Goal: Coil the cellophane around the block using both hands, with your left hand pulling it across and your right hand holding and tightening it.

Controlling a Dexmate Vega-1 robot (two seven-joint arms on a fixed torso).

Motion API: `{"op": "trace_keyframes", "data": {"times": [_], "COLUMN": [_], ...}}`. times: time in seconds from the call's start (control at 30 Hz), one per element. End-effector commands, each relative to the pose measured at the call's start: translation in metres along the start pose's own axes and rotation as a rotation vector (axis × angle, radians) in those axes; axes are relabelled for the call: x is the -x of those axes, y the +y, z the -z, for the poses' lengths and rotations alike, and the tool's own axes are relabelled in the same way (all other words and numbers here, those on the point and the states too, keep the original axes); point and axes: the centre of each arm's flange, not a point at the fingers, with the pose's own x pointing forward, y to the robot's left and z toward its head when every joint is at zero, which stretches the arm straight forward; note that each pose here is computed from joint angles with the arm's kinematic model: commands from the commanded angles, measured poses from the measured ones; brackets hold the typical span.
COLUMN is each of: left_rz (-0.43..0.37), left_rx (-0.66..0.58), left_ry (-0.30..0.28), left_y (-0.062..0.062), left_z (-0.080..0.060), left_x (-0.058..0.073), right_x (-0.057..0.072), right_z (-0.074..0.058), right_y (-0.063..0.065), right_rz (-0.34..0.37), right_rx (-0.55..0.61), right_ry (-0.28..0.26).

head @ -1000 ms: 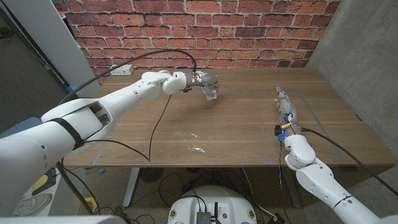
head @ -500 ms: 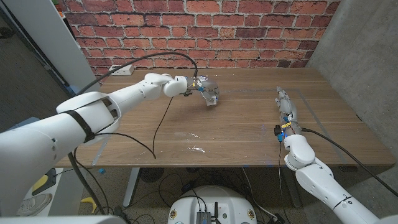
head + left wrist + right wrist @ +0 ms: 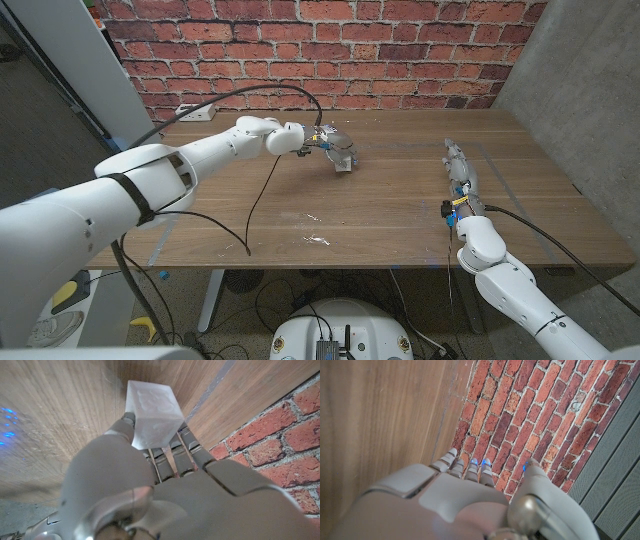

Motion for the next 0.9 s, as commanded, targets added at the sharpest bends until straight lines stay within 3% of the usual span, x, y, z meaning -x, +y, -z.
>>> {"op": "trace_keyframes", "data": {"times": [0.03, 0.33, 0.7, 0.9], "left_rz": [0.107, 0.116, -0.136, -0.206], "left_rx": [-0.015, -0.039, -0.055, -0.003], "left_ry": [0.016, 0.077, 0.234, 0.264], "left_y": [0.003, 0.004, 0.014, 0.016], "left_z": [-0.001, 0.001, -0.001, -0.008], "left_x": [0.002, 0.009, 0.037, 0.050], "right_x": [-0.002, -0.004, -0.002, -0.001], "right_z": [0.000, -0.002, -0.005, -0.006], "right_y": [0.001, 0.003, 0.004, 0.005], "right_rz": [-0.010, -0.021, -0.031, -0.040], "right_rx": [-0.003, 0.001, 0.029, 0.049], "right_ry": [-0.007, -0.013, 0.002, 0.018]}}
